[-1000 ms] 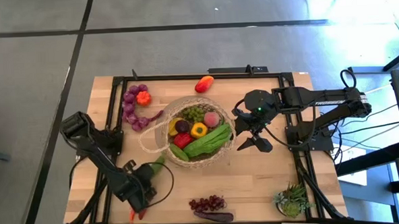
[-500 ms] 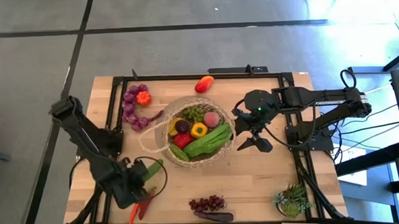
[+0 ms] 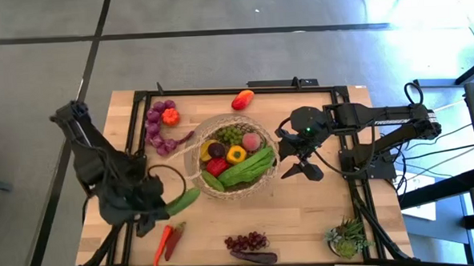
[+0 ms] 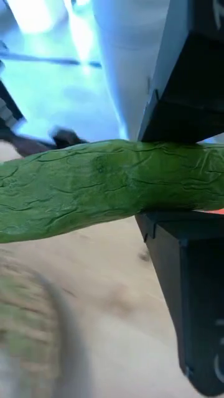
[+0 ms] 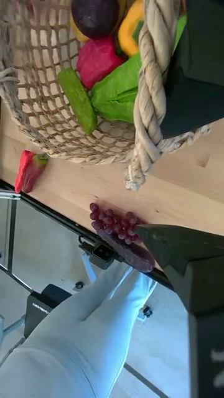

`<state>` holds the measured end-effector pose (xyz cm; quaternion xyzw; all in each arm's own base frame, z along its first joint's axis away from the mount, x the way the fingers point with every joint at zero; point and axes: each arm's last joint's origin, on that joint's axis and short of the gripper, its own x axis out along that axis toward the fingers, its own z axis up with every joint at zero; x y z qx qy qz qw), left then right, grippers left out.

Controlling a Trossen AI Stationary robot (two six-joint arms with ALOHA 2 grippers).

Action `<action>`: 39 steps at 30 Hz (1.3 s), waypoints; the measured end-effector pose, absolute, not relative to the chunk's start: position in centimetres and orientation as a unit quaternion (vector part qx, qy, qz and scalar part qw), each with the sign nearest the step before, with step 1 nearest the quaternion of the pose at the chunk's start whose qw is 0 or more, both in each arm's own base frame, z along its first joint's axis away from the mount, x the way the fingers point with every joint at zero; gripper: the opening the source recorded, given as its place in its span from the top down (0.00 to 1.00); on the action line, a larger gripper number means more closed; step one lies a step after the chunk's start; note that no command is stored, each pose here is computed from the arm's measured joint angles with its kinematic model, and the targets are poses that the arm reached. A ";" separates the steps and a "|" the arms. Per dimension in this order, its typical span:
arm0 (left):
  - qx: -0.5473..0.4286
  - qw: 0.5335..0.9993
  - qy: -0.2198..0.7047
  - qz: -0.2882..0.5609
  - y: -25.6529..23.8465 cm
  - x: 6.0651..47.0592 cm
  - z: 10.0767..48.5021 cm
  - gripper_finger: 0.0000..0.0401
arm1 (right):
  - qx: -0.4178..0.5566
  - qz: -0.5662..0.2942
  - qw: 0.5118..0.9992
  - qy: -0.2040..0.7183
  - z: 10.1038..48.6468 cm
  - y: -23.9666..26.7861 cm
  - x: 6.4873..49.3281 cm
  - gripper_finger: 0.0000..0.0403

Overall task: Build produce basket
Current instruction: Put the green cucumber into the brown basket

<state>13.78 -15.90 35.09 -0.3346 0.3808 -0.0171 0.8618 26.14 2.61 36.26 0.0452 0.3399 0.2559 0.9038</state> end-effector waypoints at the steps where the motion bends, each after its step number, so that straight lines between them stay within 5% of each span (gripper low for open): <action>1: -0.328 0.870 0.367 -0.020 -15.7 14.0 35.8 0.74 | 0.045 0.253 0.905 0.340 36.3 2.6 26.2 0.45; 15: -0.235 0.924 0.301 0.020 -8.9 18.5 39.8 0.74 | 0.014 0.093 0.950 0.297 38.0 1.5 25.2 0.45; 39: -0.262 0.880 0.382 0.104 0.1 29.6 33.5 0.74 | 0.034 0.088 0.968 0.231 41.2 1.3 20.5 0.45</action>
